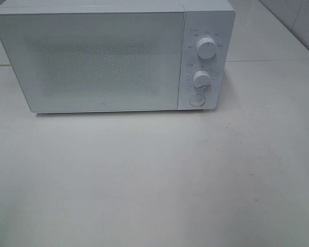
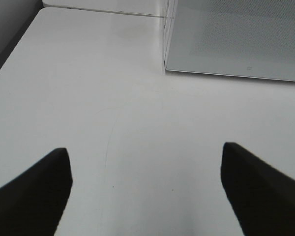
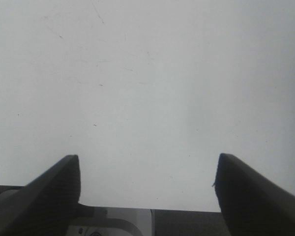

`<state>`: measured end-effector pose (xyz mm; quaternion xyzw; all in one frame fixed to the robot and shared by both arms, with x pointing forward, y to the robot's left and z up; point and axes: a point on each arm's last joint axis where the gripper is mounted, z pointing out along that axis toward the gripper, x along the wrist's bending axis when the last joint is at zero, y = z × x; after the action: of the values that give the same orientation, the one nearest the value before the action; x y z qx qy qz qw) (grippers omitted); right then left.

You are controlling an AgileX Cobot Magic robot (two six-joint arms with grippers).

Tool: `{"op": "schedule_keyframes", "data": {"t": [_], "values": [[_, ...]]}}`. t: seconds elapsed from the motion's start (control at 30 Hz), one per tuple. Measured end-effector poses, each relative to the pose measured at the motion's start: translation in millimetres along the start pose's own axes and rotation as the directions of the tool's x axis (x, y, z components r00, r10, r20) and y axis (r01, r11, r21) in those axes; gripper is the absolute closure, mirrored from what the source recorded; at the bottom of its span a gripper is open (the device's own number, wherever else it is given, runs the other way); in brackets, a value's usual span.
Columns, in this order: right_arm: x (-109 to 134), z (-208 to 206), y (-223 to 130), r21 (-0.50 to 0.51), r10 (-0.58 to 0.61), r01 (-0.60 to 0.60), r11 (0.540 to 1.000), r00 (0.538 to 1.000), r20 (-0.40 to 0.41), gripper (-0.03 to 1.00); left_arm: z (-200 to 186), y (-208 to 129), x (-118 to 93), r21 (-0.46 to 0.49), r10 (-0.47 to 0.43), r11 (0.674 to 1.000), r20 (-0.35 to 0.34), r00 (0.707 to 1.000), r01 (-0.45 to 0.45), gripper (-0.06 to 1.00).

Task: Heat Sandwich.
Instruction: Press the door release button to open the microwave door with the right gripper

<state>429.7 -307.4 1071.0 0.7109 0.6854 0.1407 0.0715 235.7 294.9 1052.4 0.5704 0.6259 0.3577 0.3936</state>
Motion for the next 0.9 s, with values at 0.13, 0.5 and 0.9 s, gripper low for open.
{"op": "schedule_keyframes", "data": {"t": [0.13,0.5,0.9], "values": [[4.2,-19.3,-30.0,-0.077,-0.009,0.009,0.997,1.0,-0.001,0.22,0.0,0.0,0.0,0.0,0.0,1.0,0.0,1.0,0.0,0.18],[10.7,-40.8,-111.7,-0.295,-0.039,0.042,0.954,0.999,0.019,0.22,0.0,0.0,0.0,0.0,0.0,1.0,0.0,1.0,0.0,0.18],[8.9,-29.7,-168.8,-0.463,-0.052,0.082,0.882,0.996,0.077,0.22,0.0,0.0,0.0,0.0,0.0,1.0,0.0,1.0,0.0,0.18]]}}
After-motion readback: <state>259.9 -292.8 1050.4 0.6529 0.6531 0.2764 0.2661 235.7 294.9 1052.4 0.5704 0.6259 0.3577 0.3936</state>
